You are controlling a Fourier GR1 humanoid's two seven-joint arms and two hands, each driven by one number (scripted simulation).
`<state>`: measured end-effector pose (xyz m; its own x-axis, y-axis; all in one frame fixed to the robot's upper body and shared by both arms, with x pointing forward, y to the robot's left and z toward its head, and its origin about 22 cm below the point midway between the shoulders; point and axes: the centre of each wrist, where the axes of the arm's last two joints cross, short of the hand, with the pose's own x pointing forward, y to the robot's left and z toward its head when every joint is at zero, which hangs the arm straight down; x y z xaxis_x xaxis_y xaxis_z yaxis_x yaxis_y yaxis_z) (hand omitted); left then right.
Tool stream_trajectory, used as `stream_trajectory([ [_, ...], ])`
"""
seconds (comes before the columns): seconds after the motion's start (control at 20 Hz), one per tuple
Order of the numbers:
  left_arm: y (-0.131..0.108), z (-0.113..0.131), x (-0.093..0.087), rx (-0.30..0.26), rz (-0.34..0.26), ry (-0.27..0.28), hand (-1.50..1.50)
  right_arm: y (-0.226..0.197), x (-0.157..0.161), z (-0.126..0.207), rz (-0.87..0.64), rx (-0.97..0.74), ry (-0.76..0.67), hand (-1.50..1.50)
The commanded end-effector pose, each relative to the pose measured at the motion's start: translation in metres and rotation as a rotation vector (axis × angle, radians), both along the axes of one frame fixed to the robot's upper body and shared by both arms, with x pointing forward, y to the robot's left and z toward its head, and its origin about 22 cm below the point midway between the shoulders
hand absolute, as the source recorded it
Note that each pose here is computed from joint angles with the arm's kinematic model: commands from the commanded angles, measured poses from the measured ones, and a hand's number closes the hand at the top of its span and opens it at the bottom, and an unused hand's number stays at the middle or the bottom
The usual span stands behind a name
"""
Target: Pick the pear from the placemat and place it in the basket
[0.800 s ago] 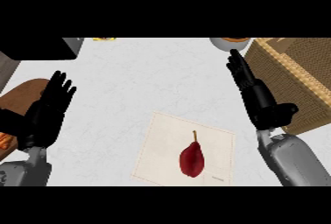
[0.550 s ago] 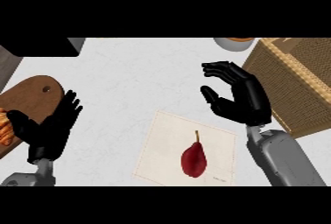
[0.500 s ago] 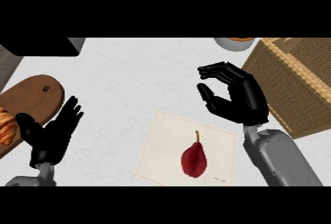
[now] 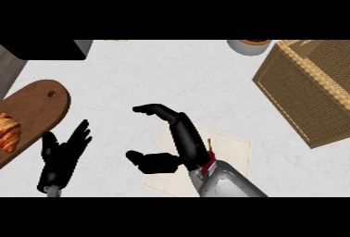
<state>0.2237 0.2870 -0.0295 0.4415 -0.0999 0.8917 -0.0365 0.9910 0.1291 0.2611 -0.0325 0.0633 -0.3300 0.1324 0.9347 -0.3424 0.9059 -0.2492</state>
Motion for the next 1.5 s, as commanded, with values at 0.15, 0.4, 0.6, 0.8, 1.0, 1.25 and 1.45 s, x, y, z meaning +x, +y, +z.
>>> stream_trajectory([
  [0.15, 0.019, -0.022, -0.026, 0.027, 0.071, 0.116, 0.0, -0.035, 0.041, 0.007, -0.282, -0.51, -0.074, -1.5],
  [0.4, 0.016, -0.026, -0.036, 0.033, 0.074, 0.133, 0.0, -0.054, 0.057, 0.078, -0.316, -0.797, -0.089, -1.5],
  [0.6, 0.022, -0.017, -0.03, 0.01, 0.069, 0.115, 0.0, -0.046, 0.043, 0.141, -0.285, -0.938, -0.069, -1.5],
  [0.8, 0.015, -0.026, -0.037, 0.017, 0.078, 0.118, 0.0, -0.048, 0.027, 0.177, -0.168, -1.079, 0.048, -1.5],
  [1.0, 0.009, -0.024, -0.044, 0.015, 0.07, 0.113, 0.0, -0.068, 0.018, 0.204, -0.092, -1.19, 0.155, -1.5],
  [1.25, 0.019, -0.029, -0.041, 0.009, 0.076, 0.117, 0.0, -0.082, 0.0, 0.221, -0.071, -1.261, 0.195, -1.5],
  [1.45, 0.012, -0.028, -0.04, 0.005, 0.062, 0.117, 0.0, -0.099, -0.013, 0.221, -0.051, -1.225, 0.239, -1.5],
])
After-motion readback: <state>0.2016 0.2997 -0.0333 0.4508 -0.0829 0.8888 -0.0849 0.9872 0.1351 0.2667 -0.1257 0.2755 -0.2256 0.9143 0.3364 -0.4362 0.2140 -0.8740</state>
